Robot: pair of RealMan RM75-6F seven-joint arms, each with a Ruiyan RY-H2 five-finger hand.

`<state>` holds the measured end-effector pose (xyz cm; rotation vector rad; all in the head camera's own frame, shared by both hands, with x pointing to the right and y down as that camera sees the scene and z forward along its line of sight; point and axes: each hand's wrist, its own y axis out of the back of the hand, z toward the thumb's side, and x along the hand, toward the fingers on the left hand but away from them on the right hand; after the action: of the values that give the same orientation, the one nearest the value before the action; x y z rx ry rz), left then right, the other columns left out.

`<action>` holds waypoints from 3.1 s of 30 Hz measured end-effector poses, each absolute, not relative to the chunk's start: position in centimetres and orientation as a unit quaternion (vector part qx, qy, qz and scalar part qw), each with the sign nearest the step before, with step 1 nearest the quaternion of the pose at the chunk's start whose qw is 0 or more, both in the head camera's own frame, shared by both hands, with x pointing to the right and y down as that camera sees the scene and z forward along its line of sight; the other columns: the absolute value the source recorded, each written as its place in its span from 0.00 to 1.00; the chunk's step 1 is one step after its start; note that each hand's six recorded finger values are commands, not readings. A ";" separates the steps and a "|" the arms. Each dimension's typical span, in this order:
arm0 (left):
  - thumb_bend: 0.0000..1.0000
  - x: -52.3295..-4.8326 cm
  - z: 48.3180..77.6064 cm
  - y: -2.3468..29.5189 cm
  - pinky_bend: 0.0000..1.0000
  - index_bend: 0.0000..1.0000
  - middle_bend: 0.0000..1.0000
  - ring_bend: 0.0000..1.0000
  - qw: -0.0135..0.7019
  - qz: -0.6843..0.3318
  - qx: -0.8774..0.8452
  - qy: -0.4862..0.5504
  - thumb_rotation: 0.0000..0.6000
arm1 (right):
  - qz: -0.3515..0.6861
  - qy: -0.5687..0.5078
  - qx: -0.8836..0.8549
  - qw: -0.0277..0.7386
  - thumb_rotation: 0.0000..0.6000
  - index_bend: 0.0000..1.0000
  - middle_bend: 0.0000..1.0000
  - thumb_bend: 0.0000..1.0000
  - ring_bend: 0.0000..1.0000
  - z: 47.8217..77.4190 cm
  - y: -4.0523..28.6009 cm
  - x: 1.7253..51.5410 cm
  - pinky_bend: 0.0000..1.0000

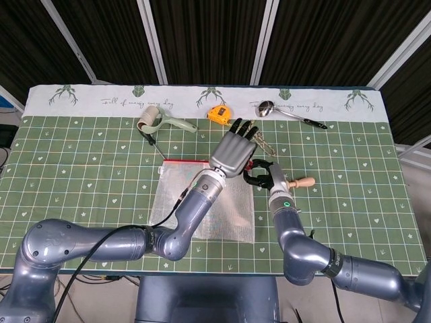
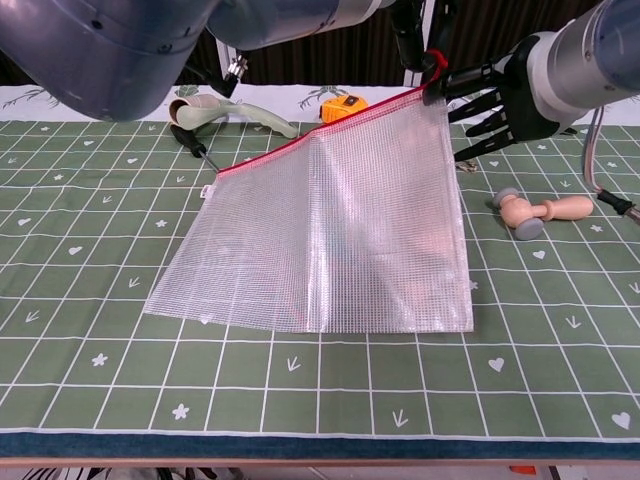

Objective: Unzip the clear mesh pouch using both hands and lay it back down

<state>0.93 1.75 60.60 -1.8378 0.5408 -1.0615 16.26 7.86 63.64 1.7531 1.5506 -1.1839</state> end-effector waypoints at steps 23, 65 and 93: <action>0.43 -2.7 61.9 1.2 0.00 0.63 0.12 0.00 0.456 -0.461 -0.728 0.223 1.00 | -0.412 0.578 0.647 0.281 1.00 0.63 0.22 0.55 0.00 62.0 7.0 16.3 0.21; 0.43 -13.7 63.9 -0.4 0.00 0.63 0.12 0.00 0.451 -0.532 -0.678 0.232 1.00 | -0.397 0.623 0.619 0.266 1.00 0.63 0.23 0.55 0.00 60.8 4.2 19.8 0.21; 0.43 -24.1 62.6 -2.7 0.00 0.62 0.12 0.00 0.439 -0.587 -0.630 0.255 1.00 | -0.412 0.638 0.603 0.245 1.00 0.64 0.23 0.55 0.00 60.7 4.0 22.4 0.21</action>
<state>-24.10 -2.66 62.65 -1.5663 0.6338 -1.4580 22.37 3.96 60.71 1.6457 1.7405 -1.1243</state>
